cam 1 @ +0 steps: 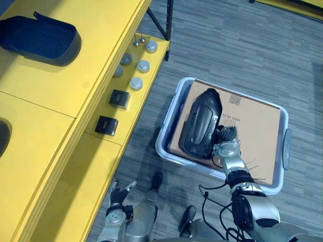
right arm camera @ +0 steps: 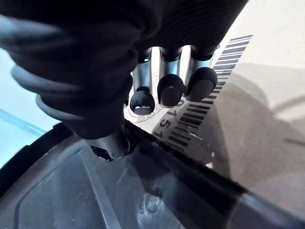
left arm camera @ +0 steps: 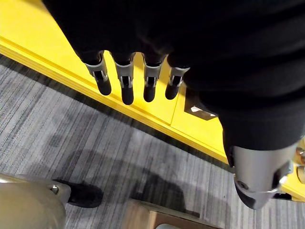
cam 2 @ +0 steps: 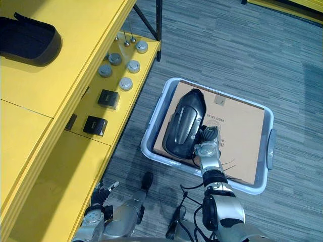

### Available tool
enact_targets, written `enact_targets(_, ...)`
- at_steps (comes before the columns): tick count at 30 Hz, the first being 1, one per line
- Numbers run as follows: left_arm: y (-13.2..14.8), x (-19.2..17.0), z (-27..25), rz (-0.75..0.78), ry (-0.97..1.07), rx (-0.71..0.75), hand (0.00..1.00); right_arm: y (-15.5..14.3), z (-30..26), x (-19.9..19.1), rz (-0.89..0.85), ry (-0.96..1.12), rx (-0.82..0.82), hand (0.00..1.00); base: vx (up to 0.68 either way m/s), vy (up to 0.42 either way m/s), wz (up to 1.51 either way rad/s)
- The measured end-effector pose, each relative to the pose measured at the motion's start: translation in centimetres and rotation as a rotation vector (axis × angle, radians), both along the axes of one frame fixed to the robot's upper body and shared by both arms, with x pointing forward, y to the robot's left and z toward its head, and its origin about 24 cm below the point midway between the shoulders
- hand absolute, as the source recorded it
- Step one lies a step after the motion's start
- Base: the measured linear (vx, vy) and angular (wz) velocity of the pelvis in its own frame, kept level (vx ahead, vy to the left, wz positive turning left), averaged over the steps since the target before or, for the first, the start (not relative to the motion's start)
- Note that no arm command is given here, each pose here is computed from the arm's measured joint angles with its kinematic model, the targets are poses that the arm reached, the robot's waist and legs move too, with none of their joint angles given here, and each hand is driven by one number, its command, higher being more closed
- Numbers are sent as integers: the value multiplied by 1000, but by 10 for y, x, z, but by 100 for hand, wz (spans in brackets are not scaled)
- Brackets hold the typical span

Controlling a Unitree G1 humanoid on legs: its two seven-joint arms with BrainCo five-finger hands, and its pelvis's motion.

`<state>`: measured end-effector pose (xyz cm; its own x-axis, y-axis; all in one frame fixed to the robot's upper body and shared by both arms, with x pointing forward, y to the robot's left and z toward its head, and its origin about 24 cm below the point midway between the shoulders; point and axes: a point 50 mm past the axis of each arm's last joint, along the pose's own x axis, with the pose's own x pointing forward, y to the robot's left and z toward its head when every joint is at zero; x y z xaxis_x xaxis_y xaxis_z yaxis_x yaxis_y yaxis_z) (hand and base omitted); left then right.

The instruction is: Walk over and take plastic housings, then place them on the shelf

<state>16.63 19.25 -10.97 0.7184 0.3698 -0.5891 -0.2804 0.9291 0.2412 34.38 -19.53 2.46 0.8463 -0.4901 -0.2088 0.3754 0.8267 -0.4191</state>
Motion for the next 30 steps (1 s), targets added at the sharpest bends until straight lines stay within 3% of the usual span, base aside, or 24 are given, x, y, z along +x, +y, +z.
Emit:
enact_targets(5,-2,4,5,-1,-30,-7,0,2,23,0,-8,-130,-4,100,-8,9,-4)
enact_targets(17,-31,55,117,-75,-601,-31,0,-17,62,-37,-133,-396,-134,100,0,-3,2)
enact_targets(25,-61,69,190,-164,-940,-54,0,26,102,-47,5,-628,-115,100,-23,-9,6)
enact_targets(30,-79,74,205,-227,-1003,-88,0,64,123,-52,143,-752,-70,100,-40,8,-9)
